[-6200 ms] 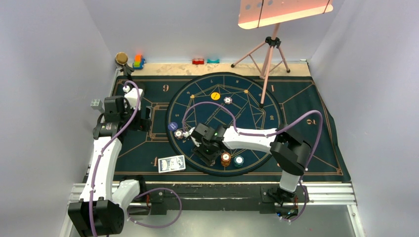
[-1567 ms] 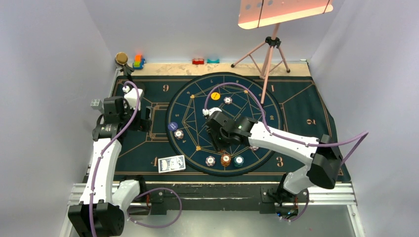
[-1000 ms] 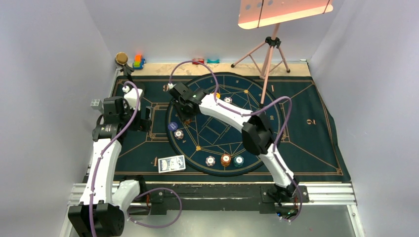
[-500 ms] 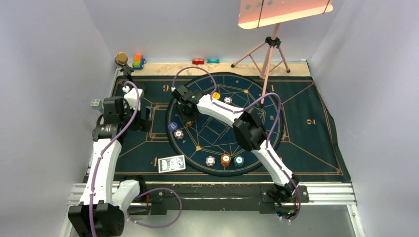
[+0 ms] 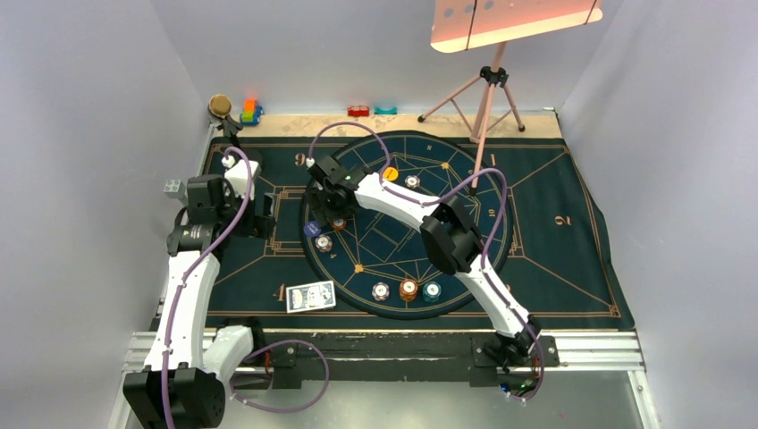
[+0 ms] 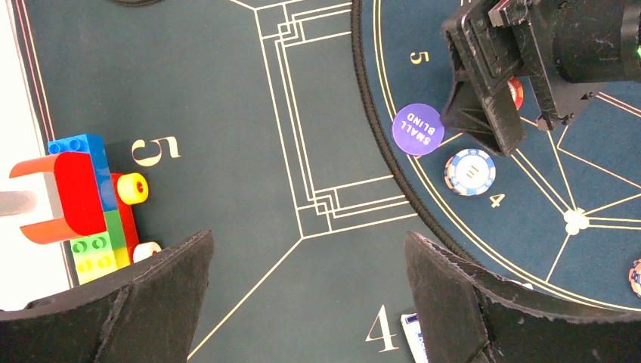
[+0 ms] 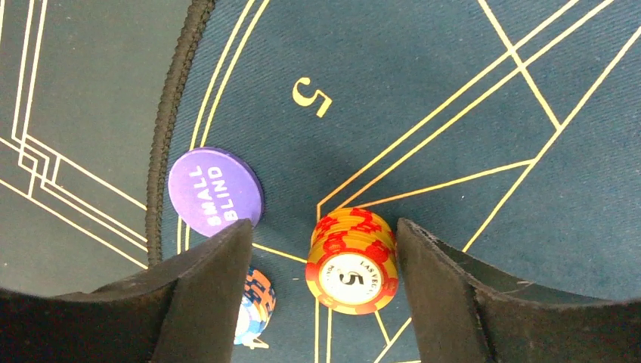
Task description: Distribute texas hold em gaming equipment
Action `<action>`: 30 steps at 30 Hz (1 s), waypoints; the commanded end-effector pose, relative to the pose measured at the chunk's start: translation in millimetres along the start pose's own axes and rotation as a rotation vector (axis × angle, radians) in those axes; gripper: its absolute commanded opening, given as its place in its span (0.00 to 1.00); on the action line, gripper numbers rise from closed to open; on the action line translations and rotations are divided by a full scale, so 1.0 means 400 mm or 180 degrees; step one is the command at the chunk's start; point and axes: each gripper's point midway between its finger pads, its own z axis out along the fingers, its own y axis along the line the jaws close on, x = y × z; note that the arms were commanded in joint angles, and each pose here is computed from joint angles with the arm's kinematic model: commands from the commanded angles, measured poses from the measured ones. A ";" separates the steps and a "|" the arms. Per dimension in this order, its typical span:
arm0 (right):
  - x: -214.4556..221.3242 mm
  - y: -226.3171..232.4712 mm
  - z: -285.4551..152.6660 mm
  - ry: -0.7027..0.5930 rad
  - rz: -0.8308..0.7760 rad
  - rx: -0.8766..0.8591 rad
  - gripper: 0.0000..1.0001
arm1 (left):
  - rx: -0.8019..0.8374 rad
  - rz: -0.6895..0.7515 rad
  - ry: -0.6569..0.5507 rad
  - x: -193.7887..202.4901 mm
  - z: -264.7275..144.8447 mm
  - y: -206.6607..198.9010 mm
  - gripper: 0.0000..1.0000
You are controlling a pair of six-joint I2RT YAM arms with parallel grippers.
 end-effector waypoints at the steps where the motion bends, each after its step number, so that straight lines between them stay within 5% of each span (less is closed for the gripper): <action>1: -0.040 0.019 -0.063 -0.0156 -0.0028 -0.0069 0.76 | 0.0004 0.0021 -0.0088 -0.008 -0.004 0.001 1.00; 7: -0.124 -0.013 -0.229 -0.0517 -0.0066 0.0099 0.78 | 0.0000 0.0020 -0.0089 -0.007 -0.004 0.001 1.00; 12: -0.077 -0.059 -0.370 -0.0634 -0.0057 0.0170 0.79 | -0.0009 0.0025 -0.0093 -0.008 -0.004 0.003 1.00; 22: 0.275 -0.163 -0.428 -0.0115 -0.0148 0.0295 0.90 | 0.0000 0.0026 -0.0088 -0.007 -0.003 0.002 1.00; 30: 0.404 -0.128 -0.449 0.0044 -0.0186 0.0056 0.92 | 0.0011 0.0029 -0.0086 -0.008 -0.002 0.001 1.00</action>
